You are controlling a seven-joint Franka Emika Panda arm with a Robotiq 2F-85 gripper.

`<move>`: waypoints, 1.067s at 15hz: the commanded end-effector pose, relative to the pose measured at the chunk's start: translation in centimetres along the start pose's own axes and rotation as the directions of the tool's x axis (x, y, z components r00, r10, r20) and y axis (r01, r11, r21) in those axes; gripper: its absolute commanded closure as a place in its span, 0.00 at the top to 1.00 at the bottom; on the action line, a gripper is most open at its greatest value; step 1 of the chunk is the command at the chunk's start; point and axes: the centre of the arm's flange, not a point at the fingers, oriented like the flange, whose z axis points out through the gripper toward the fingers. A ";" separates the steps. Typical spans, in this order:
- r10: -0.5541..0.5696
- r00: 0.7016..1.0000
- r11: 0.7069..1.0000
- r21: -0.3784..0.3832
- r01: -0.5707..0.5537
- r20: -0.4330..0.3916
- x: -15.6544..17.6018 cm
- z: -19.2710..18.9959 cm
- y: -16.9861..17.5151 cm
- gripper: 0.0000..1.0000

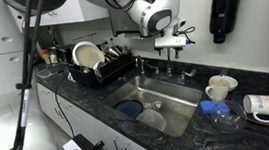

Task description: Turn the tap

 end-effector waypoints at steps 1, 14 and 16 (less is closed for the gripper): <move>-0.037 0.988 0.991 -0.135 0.017 -0.149 -2.2 -2.7 -0.5 1.00; -0.081 0.975 0.978 -0.207 0.037 -0.207 -0.7 -3.0 1.8 1.00; -0.097 0.974 0.980 -0.193 0.056 -0.207 -0.7 -2.8 2.5 1.00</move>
